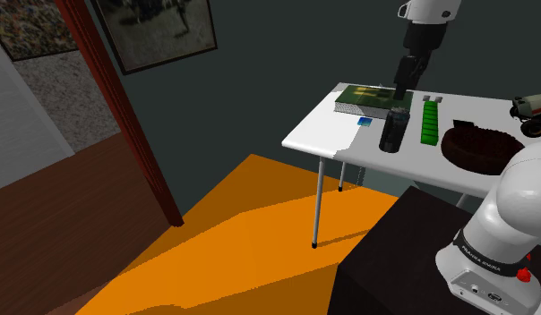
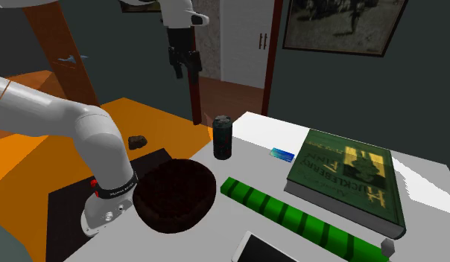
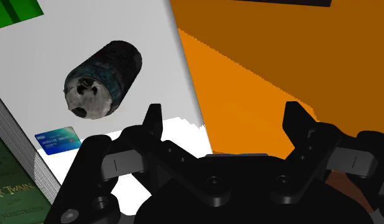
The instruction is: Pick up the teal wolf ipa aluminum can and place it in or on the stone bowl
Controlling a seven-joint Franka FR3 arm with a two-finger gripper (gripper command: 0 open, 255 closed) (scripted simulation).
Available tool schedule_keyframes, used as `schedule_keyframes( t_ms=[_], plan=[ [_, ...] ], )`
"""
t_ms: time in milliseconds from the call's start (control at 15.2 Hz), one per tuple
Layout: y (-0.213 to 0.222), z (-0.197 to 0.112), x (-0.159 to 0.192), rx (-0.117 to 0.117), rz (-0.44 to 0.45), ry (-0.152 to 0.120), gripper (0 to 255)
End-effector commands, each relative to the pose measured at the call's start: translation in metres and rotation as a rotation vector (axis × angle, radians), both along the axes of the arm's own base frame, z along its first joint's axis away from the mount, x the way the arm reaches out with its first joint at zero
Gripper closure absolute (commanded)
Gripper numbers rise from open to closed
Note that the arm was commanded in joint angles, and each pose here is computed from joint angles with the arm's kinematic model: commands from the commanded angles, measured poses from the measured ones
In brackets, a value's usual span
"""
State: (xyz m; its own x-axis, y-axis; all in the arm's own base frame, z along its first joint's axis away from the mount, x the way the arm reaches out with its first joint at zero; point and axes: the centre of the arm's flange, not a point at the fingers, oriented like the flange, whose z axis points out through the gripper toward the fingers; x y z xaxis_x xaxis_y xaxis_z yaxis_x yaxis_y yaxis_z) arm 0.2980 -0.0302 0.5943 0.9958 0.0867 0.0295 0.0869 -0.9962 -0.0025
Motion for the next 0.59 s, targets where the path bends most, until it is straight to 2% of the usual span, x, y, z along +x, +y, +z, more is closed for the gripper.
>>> schedule_keyframes(
  t_ms=[0, 528],
  plan=[
    [0.0, 0.0, 0.0, 0.0, 0.0, 0.0, 0],
    [-0.09, -0.054, 0.023, 0.039, -0.071, -0.062, 0]
  ],
)
